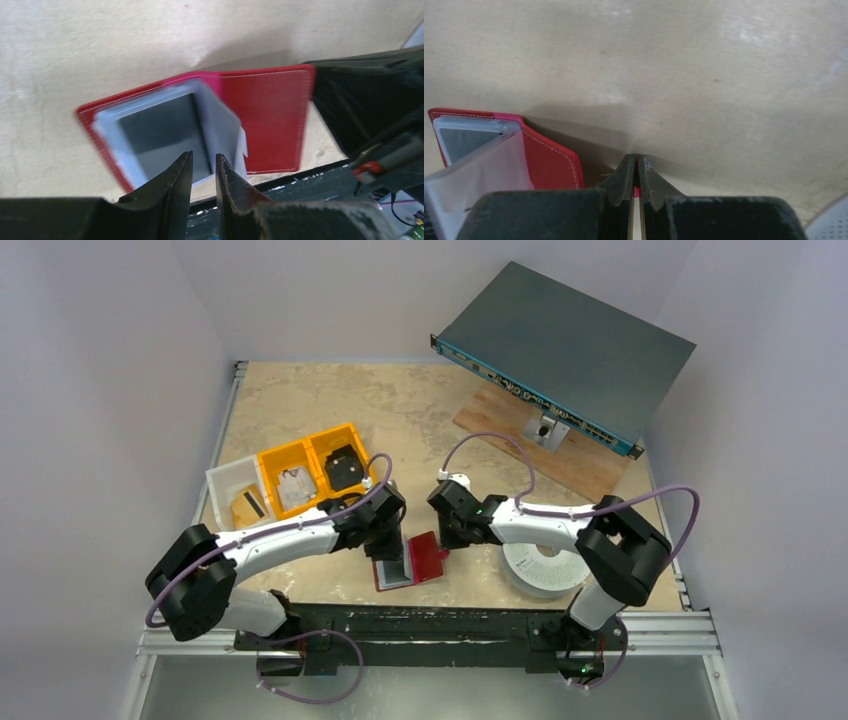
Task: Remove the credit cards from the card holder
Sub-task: Remove the credit card from the card holder.
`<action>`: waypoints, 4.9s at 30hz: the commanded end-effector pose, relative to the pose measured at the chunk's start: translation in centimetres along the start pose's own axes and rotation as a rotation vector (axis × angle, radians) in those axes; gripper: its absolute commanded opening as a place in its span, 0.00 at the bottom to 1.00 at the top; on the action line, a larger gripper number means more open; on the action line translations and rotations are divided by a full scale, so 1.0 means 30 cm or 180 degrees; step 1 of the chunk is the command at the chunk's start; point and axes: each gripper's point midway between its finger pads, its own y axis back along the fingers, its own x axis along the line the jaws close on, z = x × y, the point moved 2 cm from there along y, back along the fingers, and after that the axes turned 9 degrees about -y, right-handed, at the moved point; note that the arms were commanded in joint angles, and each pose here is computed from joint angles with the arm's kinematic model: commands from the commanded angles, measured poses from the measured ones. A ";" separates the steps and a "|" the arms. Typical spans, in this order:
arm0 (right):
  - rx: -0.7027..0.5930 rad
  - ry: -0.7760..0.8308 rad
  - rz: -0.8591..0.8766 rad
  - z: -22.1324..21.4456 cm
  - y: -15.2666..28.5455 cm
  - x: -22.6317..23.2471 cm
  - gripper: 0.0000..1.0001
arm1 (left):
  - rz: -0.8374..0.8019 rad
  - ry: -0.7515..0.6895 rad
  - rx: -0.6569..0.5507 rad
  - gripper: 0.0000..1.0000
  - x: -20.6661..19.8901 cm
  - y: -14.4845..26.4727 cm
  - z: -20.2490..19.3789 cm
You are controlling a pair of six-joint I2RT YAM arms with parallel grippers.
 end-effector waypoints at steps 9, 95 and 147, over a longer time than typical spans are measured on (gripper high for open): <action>-0.0054 -0.0009 0.0477 0.022 0.077 0.122 0.19 | -0.0403 0.0212 0.0114 0.23 -0.160 -0.066 0.035; 0.0787 -0.0564 0.2052 -0.206 0.006 0.330 0.25 | 0.0609 0.0426 0.0255 0.06 0.247 -0.078 -0.182; 0.0484 -0.0820 0.1688 -0.169 -0.007 0.170 0.04 | 0.1095 0.0939 0.0395 0.00 0.367 -0.078 -0.248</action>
